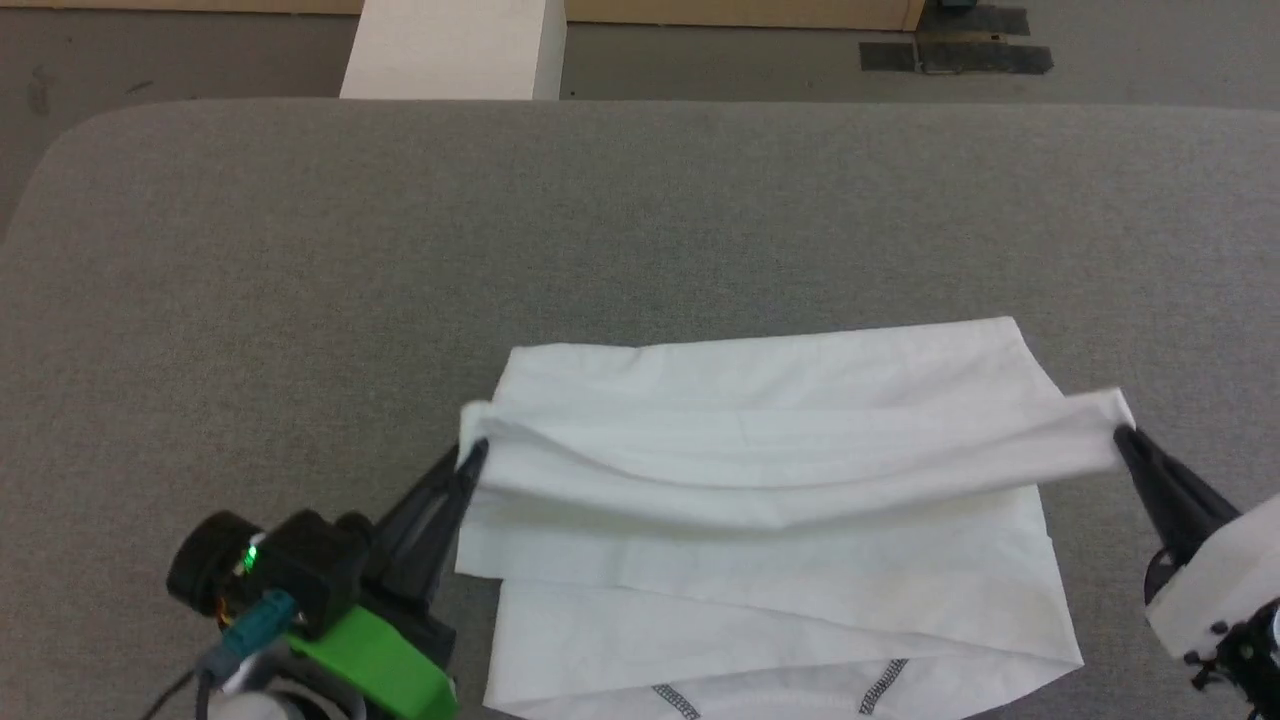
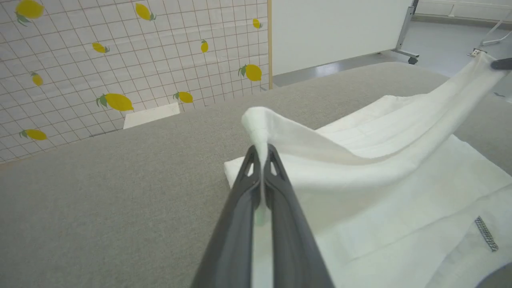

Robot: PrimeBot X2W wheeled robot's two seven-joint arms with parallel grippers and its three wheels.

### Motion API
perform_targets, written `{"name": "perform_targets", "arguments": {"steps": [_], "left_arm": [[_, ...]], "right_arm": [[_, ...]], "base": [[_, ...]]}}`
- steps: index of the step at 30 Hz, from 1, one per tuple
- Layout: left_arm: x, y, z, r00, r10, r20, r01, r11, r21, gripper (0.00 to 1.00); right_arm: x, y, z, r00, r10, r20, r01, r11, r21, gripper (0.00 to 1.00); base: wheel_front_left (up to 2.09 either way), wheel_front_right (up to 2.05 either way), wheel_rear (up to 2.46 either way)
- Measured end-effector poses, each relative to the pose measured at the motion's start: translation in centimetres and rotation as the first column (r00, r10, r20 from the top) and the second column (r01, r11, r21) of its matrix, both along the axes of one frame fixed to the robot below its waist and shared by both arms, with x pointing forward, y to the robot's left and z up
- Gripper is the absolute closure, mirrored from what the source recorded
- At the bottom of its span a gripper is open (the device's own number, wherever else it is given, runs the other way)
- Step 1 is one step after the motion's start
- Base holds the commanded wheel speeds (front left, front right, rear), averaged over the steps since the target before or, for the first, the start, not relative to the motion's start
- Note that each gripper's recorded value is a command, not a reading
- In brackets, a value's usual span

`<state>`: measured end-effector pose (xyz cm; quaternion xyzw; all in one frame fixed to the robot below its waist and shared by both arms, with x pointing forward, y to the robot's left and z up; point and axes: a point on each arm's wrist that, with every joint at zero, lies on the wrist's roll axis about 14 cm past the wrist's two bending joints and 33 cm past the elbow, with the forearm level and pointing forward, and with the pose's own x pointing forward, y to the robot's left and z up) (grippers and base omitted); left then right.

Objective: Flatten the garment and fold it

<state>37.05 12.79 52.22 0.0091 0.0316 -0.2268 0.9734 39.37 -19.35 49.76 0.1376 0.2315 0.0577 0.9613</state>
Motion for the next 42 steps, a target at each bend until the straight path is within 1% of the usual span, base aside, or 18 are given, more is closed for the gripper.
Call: {"name": "perform_targets", "arguments": {"steps": [1,2,5,9,11,14,15,16,17,20,23,26,27,29,31,34,38,42], "left_arm": [[-0.9,-0.3,-0.5,1.000,-0.005,-0.018,0.004,1.000,-0.007,1.00],[-2.9,-0.9,-1.9,0.998,-0.002,-0.066,0.000,0.999,-0.032,1.00],[-4.6,-1.4,-3.3,0.993,0.007,-0.122,-0.016,0.997,-0.071,1.00],[-6.9,-1.6,-5.7,0.979,-0.004,-0.205,-0.010,0.998,-0.070,1.00],[-8.0,-1.4,-7.3,0.967,-0.016,-0.253,0.006,0.999,-0.040,1.00],[-10.4,-1.0,-10.9,0.929,-0.057,-0.365,0.072,0.997,0.028,1.00],[-10.7,-0.9,-11.4,0.922,-0.060,-0.382,0.079,0.996,0.034,0.98],[-11.0,-0.9,-11.9,0.916,-0.059,-0.396,0.079,0.996,0.036,0.73],[-11.1,-0.8,-12.1,0.915,-0.053,-0.401,0.075,0.996,0.039,0.00],[-10.2,-0.2,-11.6,0.931,-0.009,-0.364,0.014,1.000,0.012,0.00],[-8.0,1.4,-9.7,0.948,0.097,-0.303,-0.123,0.990,-0.066,0.00],[-5.7,4.1,-6.6,0.950,0.233,-0.207,-0.262,0.957,-0.122,0.00],[-4.3,6.0,-4.1,0.937,0.325,-0.131,-0.343,0.927,-0.153,0.00],[-3.3,6.9,-1.5,0.921,0.386,-0.046,-0.388,0.903,-0.184,0.00],[-2.6,7.5,0.8,0.898,0.439,0.035,-0.423,0.881,-0.212,0.00],[-2.2,7.5,2.2,0.876,0.471,0.100,-0.444,0.870,-0.213,0.00],[-2.0,6.9,1.7,0.872,0.479,0.101,-0.453,0.868,-0.202,0.00],[-1.8,6.5,0.5,0.877,0.475,0.076,-0.455,0.871,-0.185,0.00]], "right_arm": [[-0.9,-0.1,-0.4,1.000,-0.009,-0.014,0.009,1.000,0.011,1.00],[-3.1,-0.8,-1.5,0.998,-0.039,-0.052,0.040,0.999,0.030,1.00],[-5.0,-1.5,-2.4,0.994,-0.066,-0.087,0.069,0.997,0.034,1.00],[-7.1,-2.1,-3.7,0.986,-0.086,-0.140,0.091,0.995,0.033,1.00],[-7.7,-2.0,-4.4,0.983,-0.087,-0.161,0.094,0.995,0.034,1.00],[-8.8,-1.0,-5.8,0.976,-0.055,-0.209,0.063,0.997,0.032,1.00],[-9.0,-0.9,-6.1,0.975,-0.047,-0.218,0.054,0.998,0.025,0.72],[-9.2,-0.8,-6.3,0.973,-0.042,-0.226,0.048,0.999,0.020,0.52],[-9.4,-0.8,-6.5,0.973,-0.039,-0.228,0.044,0.999,0.018,0.00],[-9.4,-0.4,-6.5,0.974,-0.025,-0.223,0.030,0.999,0.018,0.00],[-9.1,-0.4,-5.7,0.981,-0.019,-0.194,0.023,1.000,0.021,0.00],[-8.6,-1.1,-4.3,0.989,-0.028,-0.145,0.030,0.999,0.010,0.00],[-7.9,-1.6,-3.4,0.993,-0.040,-0.114,0.040,0.999,-0.003,0.00],[-7.2,-2.2,-2.8,0.994,-0.051,-0.092,0.049,0.999,-0.022,0.00],[-6.2,-2.5,-2.7,0.996,-0.043,-0.084,0.037,0.997,-0.068,0.00],[-5.1,-2.4,-3.6,0.993,-0.028,-0.116,0.016,0.995,-0.102,0.00],[-4.3,-1.5,-6.1,0.981,0.011,-0.196,-0.036,0.992,-0.125,0.00],[-3.8,-0.5,-9.1,0.958,0.048,-0.282,-0.087,0.988,-0.125,0.00]], "base": [[0.00,0.00,0.00],[0.00,0.00,0.00],[0.00,0.00,0.00],[0.00,0.00,0.00],[0.00,0.00,0.00],[0.00,0.00,0.00],[0.00,0.00,0.00],[0.00,0.00,0.00],[0.00,0.00,0.00],[0.00,0.00,0.00],[0.00,0.00,0.00],[0.00,0.00,0.00],[0.00,0.00,0.00],[0.00,0.00,0.00],[0.00,0.00,0.00],[0.00,0.00,0.00],[0.00,0.00,0.00],[0.00,0.00,0.00]]}}
